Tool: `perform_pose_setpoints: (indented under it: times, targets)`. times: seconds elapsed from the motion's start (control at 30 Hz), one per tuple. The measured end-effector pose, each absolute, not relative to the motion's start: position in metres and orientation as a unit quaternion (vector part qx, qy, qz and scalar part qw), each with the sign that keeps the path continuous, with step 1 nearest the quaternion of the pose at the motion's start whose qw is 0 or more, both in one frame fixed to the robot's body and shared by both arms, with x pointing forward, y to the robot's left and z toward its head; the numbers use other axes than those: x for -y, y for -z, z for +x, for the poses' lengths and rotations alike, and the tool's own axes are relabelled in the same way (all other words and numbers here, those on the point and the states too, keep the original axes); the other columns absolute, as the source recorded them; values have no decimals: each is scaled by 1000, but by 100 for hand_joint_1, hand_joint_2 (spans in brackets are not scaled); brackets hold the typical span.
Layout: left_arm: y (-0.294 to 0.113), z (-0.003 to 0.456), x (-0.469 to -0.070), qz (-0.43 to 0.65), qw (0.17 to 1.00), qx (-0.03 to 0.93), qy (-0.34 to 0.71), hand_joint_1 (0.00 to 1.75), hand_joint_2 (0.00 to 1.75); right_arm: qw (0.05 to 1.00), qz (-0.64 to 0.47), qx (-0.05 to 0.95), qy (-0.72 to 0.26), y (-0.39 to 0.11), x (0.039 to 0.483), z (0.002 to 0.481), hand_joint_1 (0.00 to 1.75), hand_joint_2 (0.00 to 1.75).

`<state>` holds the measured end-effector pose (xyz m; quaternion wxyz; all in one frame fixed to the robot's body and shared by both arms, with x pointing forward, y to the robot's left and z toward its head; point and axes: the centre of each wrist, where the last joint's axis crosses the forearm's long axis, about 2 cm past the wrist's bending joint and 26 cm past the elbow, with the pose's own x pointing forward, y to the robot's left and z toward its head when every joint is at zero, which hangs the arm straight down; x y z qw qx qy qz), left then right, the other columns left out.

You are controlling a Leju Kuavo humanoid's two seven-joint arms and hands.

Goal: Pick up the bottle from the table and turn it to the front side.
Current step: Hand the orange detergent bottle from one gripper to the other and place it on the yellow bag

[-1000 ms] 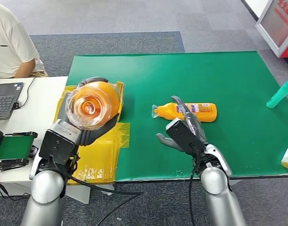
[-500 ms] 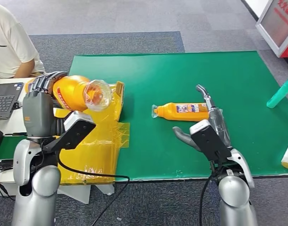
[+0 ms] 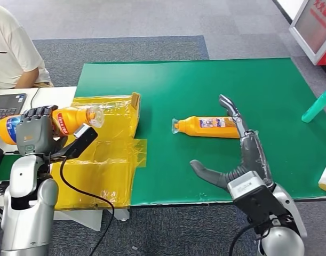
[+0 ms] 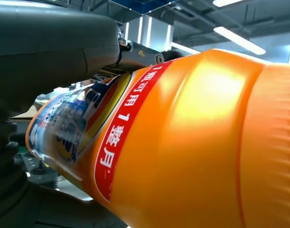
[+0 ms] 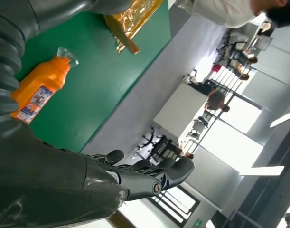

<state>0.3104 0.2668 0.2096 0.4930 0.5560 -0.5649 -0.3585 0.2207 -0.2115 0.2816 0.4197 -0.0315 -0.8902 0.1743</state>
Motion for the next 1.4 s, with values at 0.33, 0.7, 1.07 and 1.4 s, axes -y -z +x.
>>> perform_pose_setpoints:
  times: [0.33,0.7,1.07,1.4]
  targets:
    - [-187,329,-278,584,518,469,414,175,175,403,-7,899,-172,-288,210,217,0,175]
    - [-169,335,-273,567,490,459,478,175,175,393,-11,903,-171,-288,213,216,0,175]
    - [-156,332,-245,527,442,495,530,175,175,377,-5,911,-165,-289,212,216,0,175]
    - [-151,330,-227,495,448,516,536,175,175,365,-6,916,-165,-293,212,212,0,175]
